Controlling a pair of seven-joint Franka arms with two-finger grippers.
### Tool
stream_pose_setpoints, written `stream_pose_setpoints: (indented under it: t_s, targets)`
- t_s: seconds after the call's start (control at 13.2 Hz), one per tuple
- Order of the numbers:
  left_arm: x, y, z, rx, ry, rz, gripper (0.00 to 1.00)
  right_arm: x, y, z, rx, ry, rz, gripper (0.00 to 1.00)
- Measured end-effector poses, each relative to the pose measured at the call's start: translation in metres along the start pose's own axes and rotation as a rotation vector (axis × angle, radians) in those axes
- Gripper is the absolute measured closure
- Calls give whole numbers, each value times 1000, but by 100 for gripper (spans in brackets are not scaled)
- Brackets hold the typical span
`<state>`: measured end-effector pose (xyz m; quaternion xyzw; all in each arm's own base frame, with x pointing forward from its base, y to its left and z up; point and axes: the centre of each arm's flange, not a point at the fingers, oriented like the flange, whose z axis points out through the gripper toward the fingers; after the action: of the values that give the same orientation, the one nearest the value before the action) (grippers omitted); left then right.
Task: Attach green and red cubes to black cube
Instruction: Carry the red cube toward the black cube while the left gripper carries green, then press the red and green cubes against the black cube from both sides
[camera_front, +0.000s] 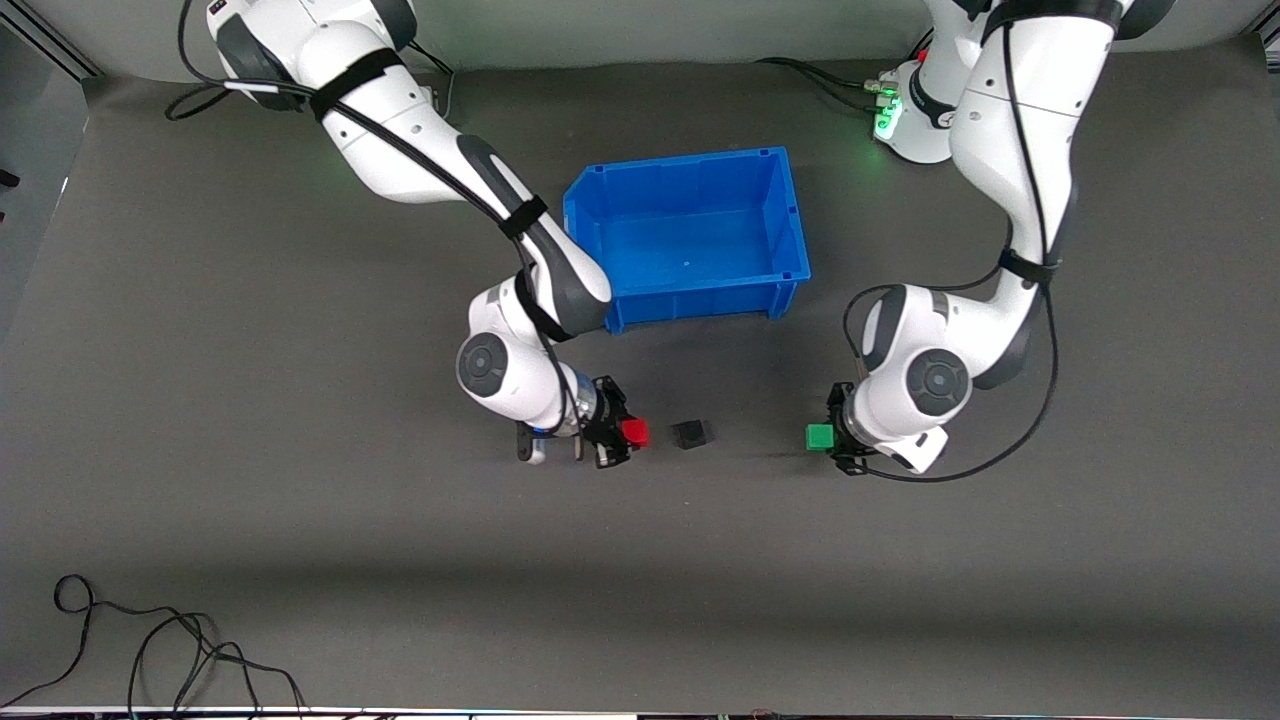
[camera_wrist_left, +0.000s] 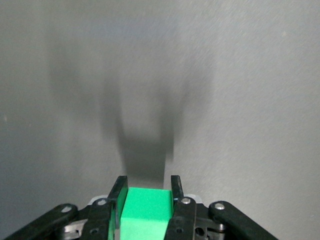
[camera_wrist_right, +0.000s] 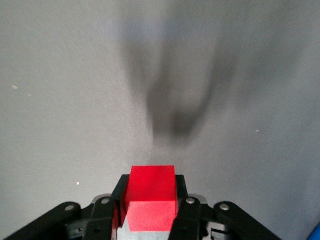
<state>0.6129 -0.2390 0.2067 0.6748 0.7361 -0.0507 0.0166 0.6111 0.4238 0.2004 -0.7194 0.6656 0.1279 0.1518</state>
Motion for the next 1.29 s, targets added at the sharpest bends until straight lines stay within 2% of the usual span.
stream_pose_setpoints:
  t_s: [0.3,0.68,0.91,1.29]
  targets:
    - [-34,-9,-3,-71,-32,-74,60,-10,1,29,-7,0,-24,60]
    - [-78,-34,9,-104,-60,-156,60,-18,3,42,-7,10,-55,60]
    - [-104,-55,34,-108,-65,-158,60,-20,2,46,-4,7,-44,60]
    - [-113,-57,38,-119,-75,-172,60,-38,7,50,0,-2,3,60]
